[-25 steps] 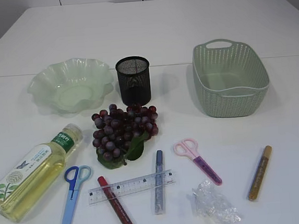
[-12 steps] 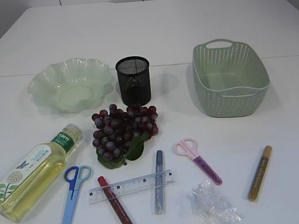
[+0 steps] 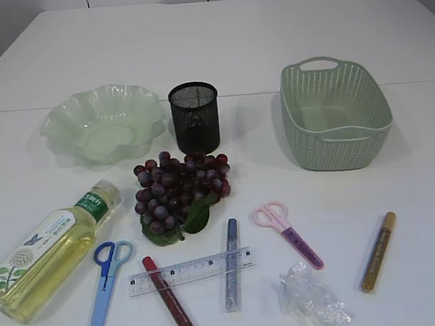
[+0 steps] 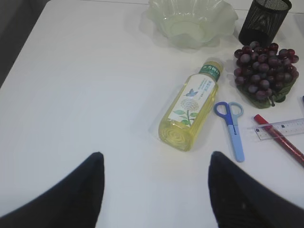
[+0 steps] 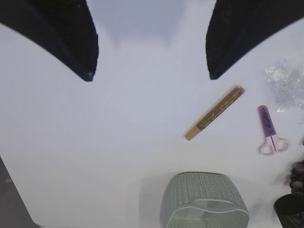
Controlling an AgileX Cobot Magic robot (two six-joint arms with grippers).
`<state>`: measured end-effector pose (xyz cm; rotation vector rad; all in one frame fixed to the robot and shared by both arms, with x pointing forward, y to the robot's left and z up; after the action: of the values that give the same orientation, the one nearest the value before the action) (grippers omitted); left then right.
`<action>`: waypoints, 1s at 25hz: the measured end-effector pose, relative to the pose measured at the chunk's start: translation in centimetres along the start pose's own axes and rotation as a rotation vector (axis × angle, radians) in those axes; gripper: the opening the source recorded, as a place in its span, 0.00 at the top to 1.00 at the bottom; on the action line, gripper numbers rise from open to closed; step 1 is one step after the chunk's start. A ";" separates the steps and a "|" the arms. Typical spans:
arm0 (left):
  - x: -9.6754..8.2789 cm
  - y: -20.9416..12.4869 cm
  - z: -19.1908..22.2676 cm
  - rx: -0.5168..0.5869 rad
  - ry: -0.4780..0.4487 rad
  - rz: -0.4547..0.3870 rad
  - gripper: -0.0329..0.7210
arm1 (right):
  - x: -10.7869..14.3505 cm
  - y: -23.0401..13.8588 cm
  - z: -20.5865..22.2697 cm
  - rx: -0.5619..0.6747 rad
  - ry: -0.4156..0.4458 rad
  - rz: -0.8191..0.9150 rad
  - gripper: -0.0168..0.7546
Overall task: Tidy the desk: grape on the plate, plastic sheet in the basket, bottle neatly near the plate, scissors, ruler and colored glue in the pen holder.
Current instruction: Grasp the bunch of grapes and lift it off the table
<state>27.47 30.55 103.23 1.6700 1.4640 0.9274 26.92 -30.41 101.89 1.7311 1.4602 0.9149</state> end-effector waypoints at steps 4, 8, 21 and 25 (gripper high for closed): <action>0.0 0.0 0.0 0.000 0.000 0.000 0.30 | 0.0 0.0 0.0 0.000 0.000 0.000 0.27; 0.0 0.0 0.0 0.000 0.000 0.000 0.30 | 0.0 0.0 0.0 0.000 0.000 0.000 0.27; -0.7 2.3 0.2 -0.033 -0.055 -0.028 0.30 | 0.8 2.2 -0.5 -0.092 0.059 0.171 0.27; -1.0 4.4 2.0 0.037 -0.069 -0.033 0.30 | 1.8 4.2 1.3 -0.043 0.103 0.213 0.27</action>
<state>31.22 29.06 106.07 1.6822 1.4664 0.8215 30.34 -29.24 104.94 1.8564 1.3272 1.1537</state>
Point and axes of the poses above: a point on each arm's last joint axis where the gripper is mounted, z pointing out along that axis toward the gripper, x along the wrist's bending axis when the last joint is at zero, y = z × x, the point moved 5 cm from there along z, pointing out along that axis toward the gripper, and after that the axes turned 10 degrees about z, right-handed, at the moved point
